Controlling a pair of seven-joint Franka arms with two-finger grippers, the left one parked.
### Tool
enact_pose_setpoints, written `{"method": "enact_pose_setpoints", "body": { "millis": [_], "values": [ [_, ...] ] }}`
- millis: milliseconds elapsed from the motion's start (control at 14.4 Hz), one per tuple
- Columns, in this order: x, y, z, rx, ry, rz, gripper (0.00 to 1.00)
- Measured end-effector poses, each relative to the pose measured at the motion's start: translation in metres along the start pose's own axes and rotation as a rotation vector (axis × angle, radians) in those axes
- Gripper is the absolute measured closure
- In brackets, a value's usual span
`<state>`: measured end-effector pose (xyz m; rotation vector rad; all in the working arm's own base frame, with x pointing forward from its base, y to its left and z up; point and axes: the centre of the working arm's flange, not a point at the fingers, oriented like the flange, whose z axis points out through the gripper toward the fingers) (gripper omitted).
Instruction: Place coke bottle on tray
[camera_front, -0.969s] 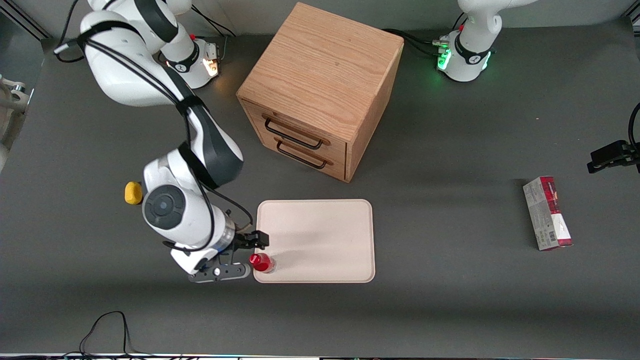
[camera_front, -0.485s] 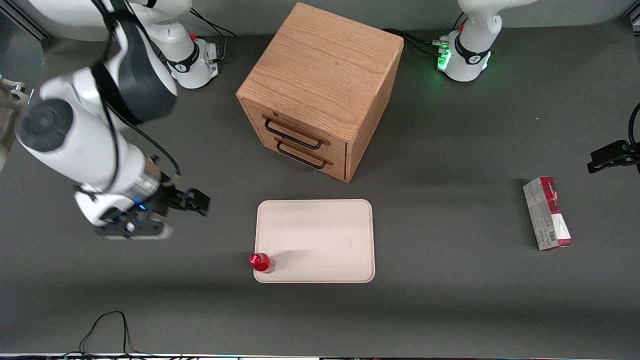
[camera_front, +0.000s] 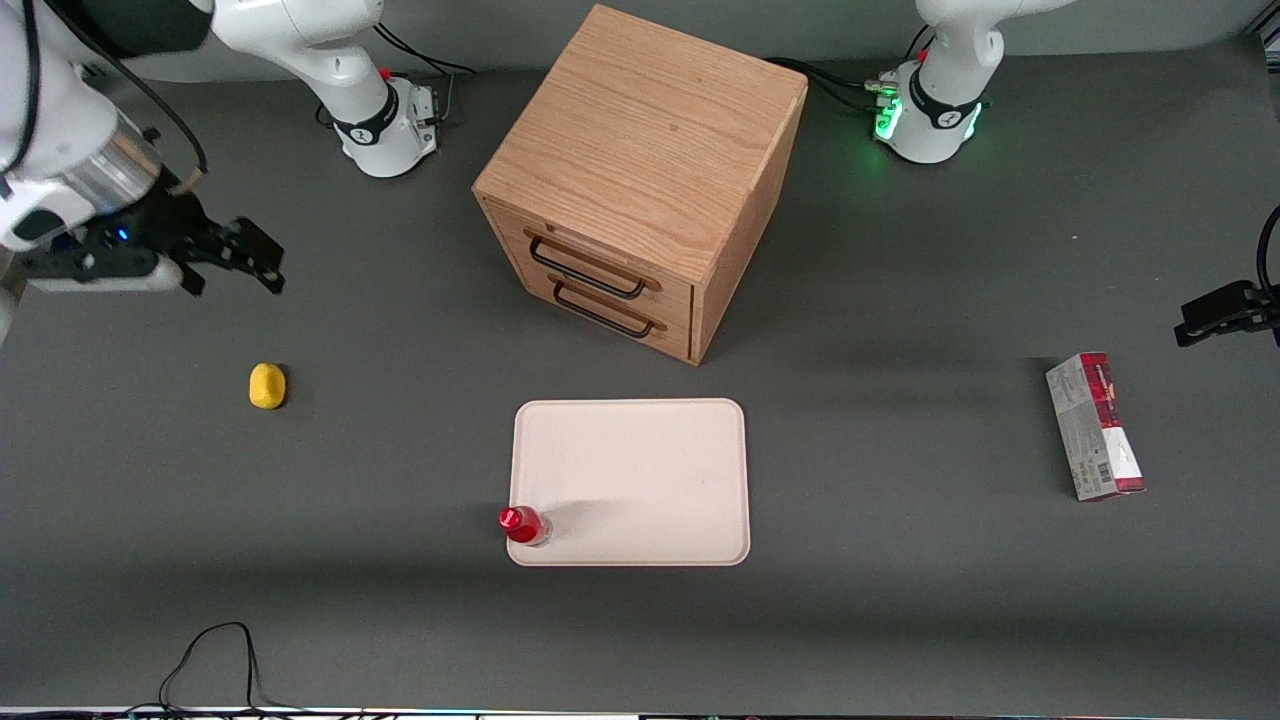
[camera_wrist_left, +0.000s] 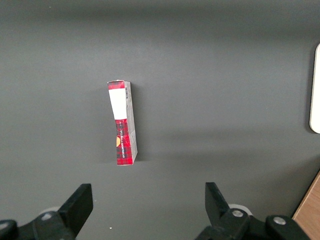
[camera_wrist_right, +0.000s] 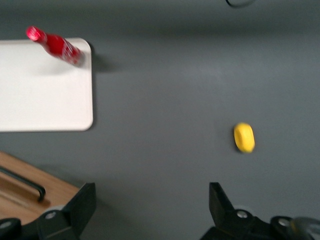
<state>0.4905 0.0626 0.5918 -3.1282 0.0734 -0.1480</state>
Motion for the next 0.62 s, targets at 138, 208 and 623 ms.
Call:
{"method": "enact_pose_setpoints", "body": {
  "millis": [138,208,623],
  "values": [
    [-0.009,0.016,-0.004,0.008,-0.002,-0.009,0.00],
    [-0.008,0.016,-0.003,0.007,-0.004,-0.020,0.00],
    [0.017,0.010,0.005,-0.009,-0.050,-0.021,0.00]
  ]
}}
